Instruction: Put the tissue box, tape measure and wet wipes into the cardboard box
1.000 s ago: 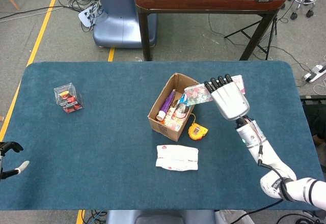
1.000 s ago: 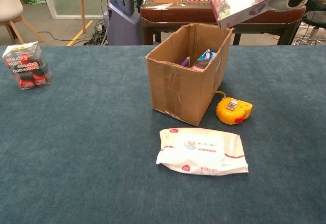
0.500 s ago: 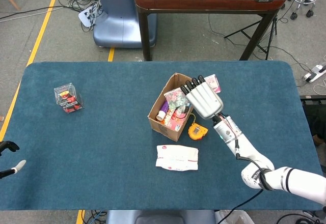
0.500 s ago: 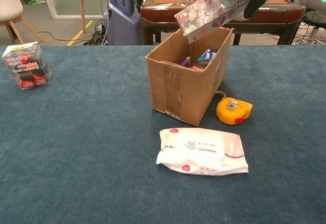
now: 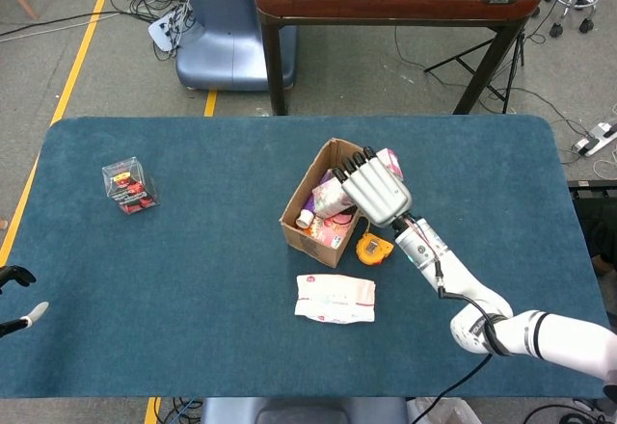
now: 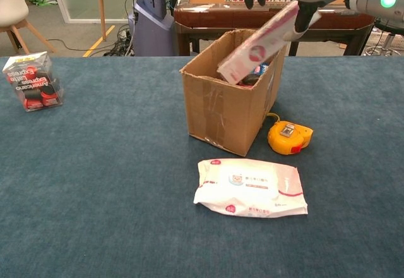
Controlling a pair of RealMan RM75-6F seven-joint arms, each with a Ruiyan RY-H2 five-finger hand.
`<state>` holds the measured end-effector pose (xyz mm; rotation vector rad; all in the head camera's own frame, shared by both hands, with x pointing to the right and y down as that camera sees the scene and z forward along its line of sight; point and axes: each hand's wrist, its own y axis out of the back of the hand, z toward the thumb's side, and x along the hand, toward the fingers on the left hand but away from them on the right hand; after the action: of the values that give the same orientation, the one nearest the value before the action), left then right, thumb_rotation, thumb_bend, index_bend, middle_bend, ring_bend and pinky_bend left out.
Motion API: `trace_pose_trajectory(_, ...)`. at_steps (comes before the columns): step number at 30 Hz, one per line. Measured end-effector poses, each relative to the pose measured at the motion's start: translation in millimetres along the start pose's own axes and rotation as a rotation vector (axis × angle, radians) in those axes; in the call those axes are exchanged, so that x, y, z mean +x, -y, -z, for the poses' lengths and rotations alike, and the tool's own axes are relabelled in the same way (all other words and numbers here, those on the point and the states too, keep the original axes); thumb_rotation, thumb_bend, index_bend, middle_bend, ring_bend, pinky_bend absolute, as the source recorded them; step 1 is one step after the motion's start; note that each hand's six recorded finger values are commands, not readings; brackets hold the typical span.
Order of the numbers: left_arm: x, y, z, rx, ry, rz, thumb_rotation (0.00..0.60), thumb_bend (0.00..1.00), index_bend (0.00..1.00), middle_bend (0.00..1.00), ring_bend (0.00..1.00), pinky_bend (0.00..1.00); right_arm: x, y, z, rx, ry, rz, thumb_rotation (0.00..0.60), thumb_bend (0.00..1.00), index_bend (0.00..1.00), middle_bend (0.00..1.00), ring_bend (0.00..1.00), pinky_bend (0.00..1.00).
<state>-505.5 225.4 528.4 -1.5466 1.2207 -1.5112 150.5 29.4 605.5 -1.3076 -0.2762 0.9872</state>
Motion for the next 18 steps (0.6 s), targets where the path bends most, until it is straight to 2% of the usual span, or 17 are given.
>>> trace_pose_trajectory(2, 0, 0, 0, 0.000, 0.000, 0.000, 0.600, 0.13, 0.49, 0.52, 0.39, 0.49, -1, 1, 0, -0.009, -0.005, -0.007, 0.600, 0.01, 0.32, 0.39, 0.35, 0.39)
trace_pose_trajectory(5, 0, 1, 0, 0.001, 0.001, 0.003, 0.600, 0.13, 0.49, 0.52, 0.39, 0.49, -3, 3, 0, -0.020, -0.007, -0.014, 0.600, 0.00, 0.31, 0.32, 0.30, 0.39)
trace_pose_trajectory(7, 0, 1, -1, 0.002, 0.001, 0.004, 0.600, 0.13, 0.49, 0.52, 0.39, 0.49, -6, 3, 0, -0.028, 0.000, -0.016, 0.600, 0.00, 0.26, 0.23, 0.24, 0.39)
trace_pose_trajectory(9, 0, 1, -1, 0.002, 0.001, 0.003, 0.600, 0.13, 0.49, 0.52, 0.39, 0.49, -9, 2, -1, -0.042, 0.009, -0.012, 0.600, 0.00, 0.23, 0.19, 0.21, 0.37)
trace_pose_trajectory(18, -1, -1, 2, -0.002, -0.005, 0.001, 0.600, 0.13, 0.49, 0.52, 0.39, 0.49, 3, -9, -2, -0.094, 0.021, 0.030, 0.600, 0.00, 0.22, 0.19, 0.21, 0.36)
